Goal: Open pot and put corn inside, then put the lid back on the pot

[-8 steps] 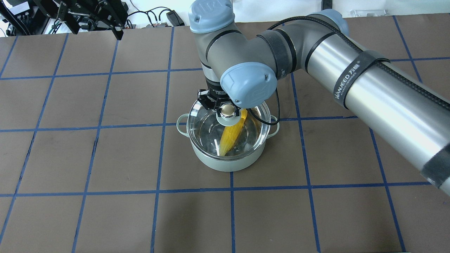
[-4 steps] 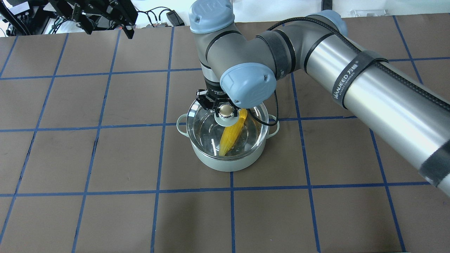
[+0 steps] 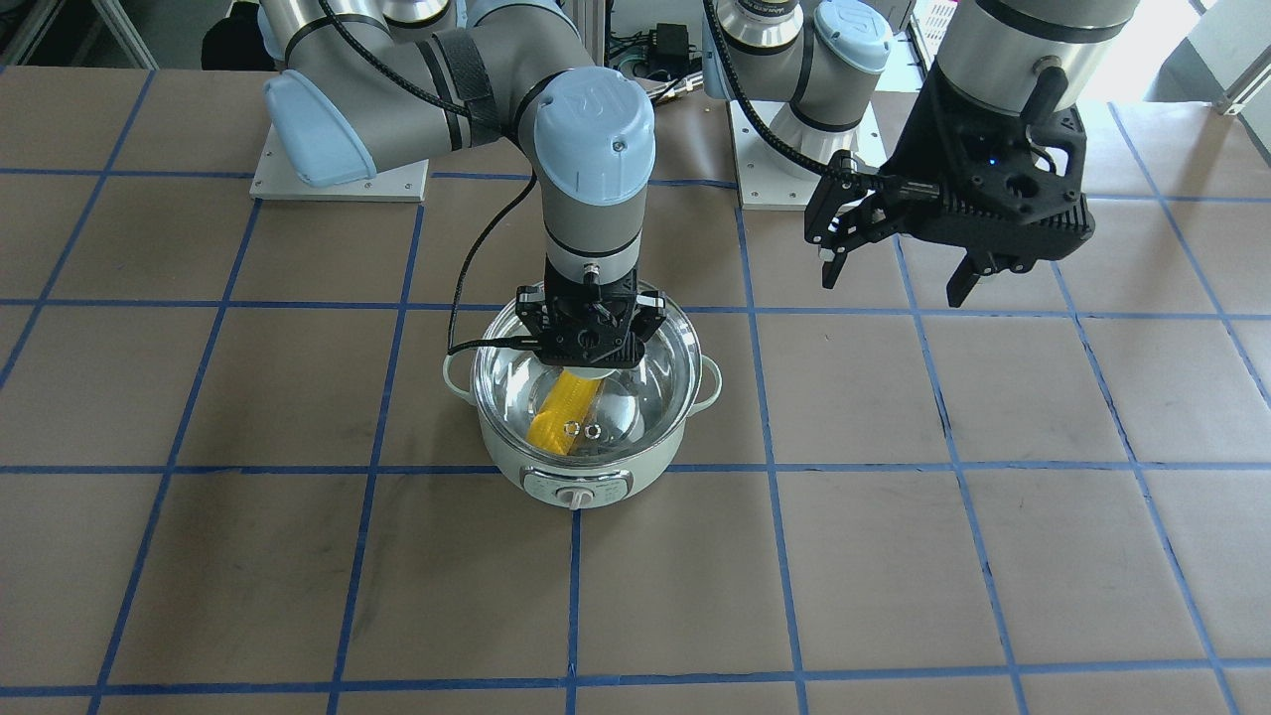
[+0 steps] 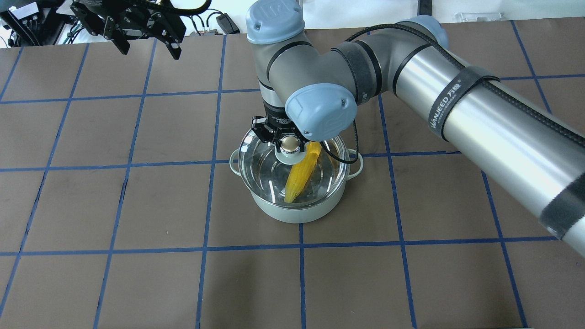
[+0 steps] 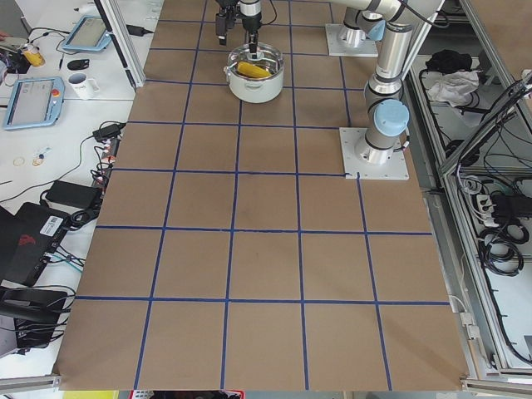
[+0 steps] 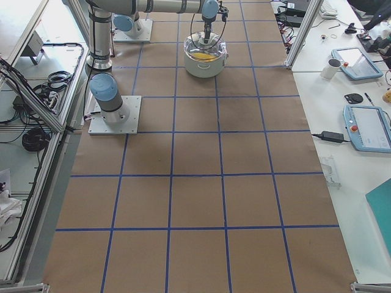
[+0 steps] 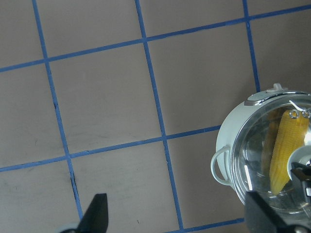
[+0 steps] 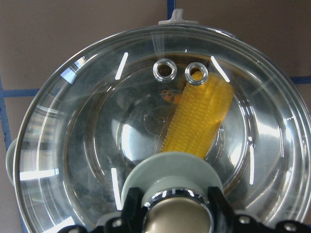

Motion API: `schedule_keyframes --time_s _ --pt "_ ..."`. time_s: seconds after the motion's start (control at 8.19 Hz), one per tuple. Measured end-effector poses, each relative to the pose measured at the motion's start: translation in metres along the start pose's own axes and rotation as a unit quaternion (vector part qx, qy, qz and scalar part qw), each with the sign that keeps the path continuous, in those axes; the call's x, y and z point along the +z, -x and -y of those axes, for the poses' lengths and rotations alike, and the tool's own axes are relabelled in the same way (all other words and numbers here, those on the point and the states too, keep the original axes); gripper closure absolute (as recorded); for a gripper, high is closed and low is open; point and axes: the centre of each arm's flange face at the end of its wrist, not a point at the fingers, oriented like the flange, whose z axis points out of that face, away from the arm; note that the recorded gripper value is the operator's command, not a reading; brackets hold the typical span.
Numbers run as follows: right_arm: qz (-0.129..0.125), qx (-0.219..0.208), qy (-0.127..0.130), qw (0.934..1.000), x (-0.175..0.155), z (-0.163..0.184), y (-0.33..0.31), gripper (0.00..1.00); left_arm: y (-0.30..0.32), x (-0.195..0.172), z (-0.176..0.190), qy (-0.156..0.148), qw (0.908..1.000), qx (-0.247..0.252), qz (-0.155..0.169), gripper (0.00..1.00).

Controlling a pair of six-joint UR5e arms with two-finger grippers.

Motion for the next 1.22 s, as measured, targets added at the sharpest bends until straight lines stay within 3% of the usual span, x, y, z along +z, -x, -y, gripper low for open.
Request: schedule_keyframes --time_s 0.37,1.22 --pt "-0.005 -0.002 -0.001 1.0 0.001 0.001 -0.001 1.0 -0.002 0.019 -0.002 0.01 0.9999 -0.013 -0.003 0.0" --pt "-0.024 -0.006 -0.005 0.9997 0.006 0.0 -0.006 1.0 -0.003 0.02 -0.005 0.01 0.9998 -0.017 -0.002 0.0"
